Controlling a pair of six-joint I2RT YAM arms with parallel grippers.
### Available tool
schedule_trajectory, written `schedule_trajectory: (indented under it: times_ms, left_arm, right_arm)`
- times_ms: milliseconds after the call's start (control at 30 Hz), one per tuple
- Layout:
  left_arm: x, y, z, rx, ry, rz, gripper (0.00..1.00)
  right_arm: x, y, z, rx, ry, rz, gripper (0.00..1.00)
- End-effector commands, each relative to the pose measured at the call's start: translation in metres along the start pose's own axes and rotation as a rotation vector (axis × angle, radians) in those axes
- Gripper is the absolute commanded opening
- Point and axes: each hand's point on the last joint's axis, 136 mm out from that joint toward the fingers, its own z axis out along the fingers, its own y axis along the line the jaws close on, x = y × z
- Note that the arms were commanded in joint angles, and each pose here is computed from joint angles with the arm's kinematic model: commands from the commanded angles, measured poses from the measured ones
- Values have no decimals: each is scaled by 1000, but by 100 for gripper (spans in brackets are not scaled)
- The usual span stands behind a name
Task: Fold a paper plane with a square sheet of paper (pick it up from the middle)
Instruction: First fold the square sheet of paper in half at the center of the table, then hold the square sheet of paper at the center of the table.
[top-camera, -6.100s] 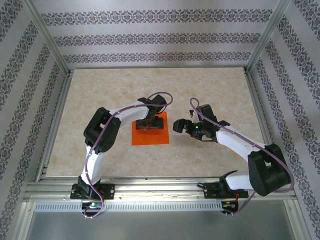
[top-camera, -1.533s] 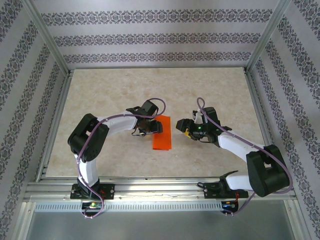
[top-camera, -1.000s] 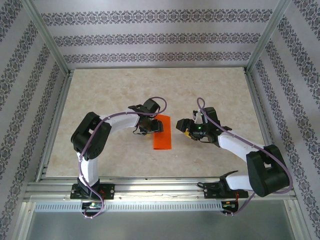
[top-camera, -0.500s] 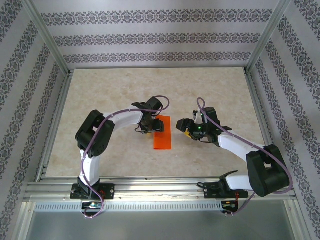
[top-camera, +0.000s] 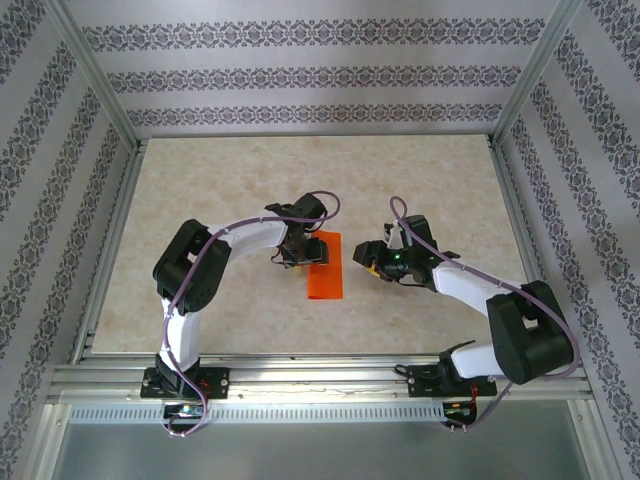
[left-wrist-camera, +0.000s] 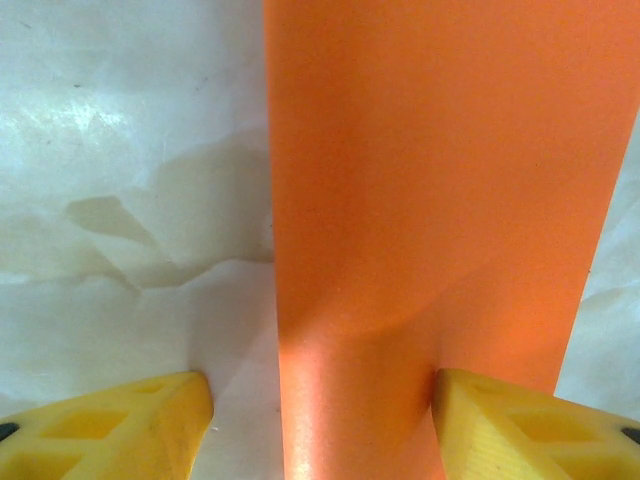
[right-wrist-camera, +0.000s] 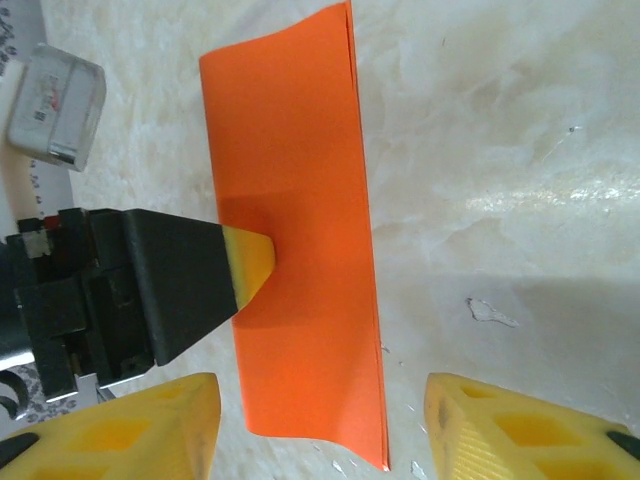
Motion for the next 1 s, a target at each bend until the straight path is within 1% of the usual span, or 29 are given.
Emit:
schedule_trajectory:
  times_ms: [0,100,267,367,467,500,533,667,767,800,933,967]
  left_arm:
    - [4,28,32,-111,18,10,65]
    - [5,26,35,-104,27,0,65]
    - [6,28,37,-116,32,6,65]
    - [6,31,38,-129,32,2,65]
    - [7,29,39,-114,33,-8,65]
    - [7,29,40,-112,34,-10,65]
    - [8,30,40,-113,36,-10,65]
    - [9,31,40,-116,36,-13,64]
    - [9,32,38,-119,31,-15,64]
    - [9,32,39,-117,33,-17,64]
    - [9,32,40,-116,31,-31,64]
    - [9,32,40,-116,33,-33,64]
  right_arm:
    - [0,7,4,-11,27,-22,56]
    - [1,7,7,-8,36,-18,54]
    - [0,9,8,-10,39,-22,54]
    - [0,10,9,-14,47,-21,52]
    - [1,10,12,-16,61,-28,45]
    - [2,9,14,-13,65,-26,42]
    - [2,9,15,-12,70,-25,37]
    - [5,7,21,9,83,-34,26]
    - [4,5,24,26,77,-37,24]
    - [3,5,25,33,73,-38,22]
    - [0,-1,26,84,41,-39,22]
    - [0,-1,26,87,39,-43,21]
